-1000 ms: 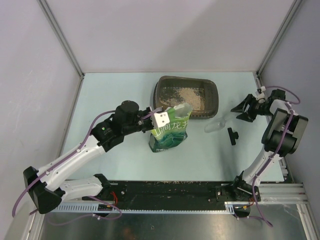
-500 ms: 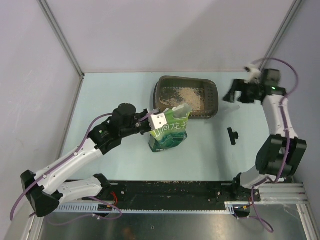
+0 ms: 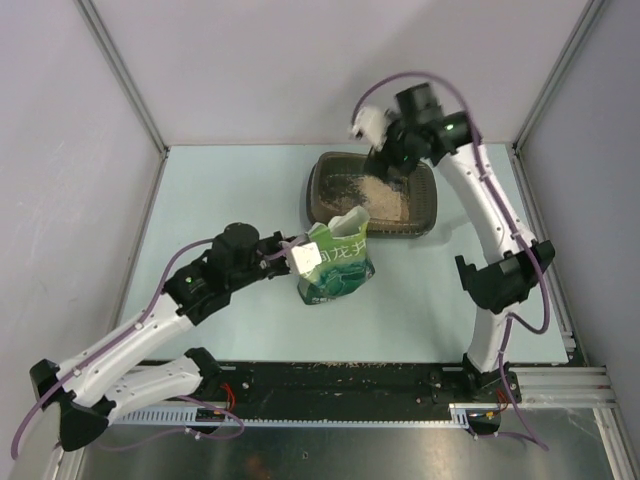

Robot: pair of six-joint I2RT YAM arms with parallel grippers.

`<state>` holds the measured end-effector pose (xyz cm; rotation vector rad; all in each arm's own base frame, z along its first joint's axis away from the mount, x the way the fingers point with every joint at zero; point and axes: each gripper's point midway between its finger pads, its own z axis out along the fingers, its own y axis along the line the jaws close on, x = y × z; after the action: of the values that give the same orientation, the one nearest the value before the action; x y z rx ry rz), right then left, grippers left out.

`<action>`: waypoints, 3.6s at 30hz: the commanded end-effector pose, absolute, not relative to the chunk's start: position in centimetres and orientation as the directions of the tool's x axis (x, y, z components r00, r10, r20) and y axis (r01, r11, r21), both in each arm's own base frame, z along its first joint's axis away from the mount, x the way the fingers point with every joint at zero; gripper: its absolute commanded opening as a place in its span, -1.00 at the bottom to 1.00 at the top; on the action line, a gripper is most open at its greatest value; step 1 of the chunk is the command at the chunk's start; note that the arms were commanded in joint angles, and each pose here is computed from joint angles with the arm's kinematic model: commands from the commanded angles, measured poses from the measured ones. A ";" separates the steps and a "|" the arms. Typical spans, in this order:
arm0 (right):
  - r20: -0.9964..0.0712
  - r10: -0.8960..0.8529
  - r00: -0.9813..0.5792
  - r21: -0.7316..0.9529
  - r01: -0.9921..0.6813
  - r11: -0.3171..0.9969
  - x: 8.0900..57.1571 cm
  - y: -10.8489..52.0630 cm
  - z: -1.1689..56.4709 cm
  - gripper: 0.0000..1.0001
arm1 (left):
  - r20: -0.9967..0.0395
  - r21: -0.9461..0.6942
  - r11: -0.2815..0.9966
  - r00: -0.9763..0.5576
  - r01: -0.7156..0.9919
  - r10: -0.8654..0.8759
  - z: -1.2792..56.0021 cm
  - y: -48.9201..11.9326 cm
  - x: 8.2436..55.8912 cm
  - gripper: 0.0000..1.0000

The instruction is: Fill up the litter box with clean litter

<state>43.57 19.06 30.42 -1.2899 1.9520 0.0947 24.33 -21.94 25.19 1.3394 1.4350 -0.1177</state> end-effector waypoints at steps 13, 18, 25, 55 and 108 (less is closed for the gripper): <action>-0.830 -0.331 -0.450 0.088 -0.690 0.718 37.7 16.3 33.8 0.99 | -0.757 0.516 0.425 0.164 0.744 0.632 28.1 -23.0 27.1 -1.00; -0.770 0.392 -0.503 0.630 -0.504 0.591 39.8 12.8 38.4 0.99 | -0.825 0.444 0.452 0.156 0.774 0.543 28.5 -24.0 26.1 -1.00; -0.777 0.254 -0.576 0.611 -0.592 0.526 37.3 18.4 36.6 0.96 | -0.882 0.394 0.491 0.168 0.777 0.441 30.4 -24.5 25.2 -1.00; -0.694 -0.319 -0.645 0.309 -0.668 0.677 26.6 22.0 28.1 -1.00 | -0.772 0.632 0.373 0.508 0.679 0.382 36.5 -27.6 26.6 -1.00; -0.913 -0.311 -0.263 0.119 -0.903 0.413 27.2 23.2 24.3 -0.67 | -0.882 0.458 0.461 0.321 0.760 0.346 33.7 -27.8 27.4 -0.93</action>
<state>26.35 23.07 23.09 -1.0816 1.8454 0.8714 26.55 -27.58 27.67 1.2444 1.4095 -0.3770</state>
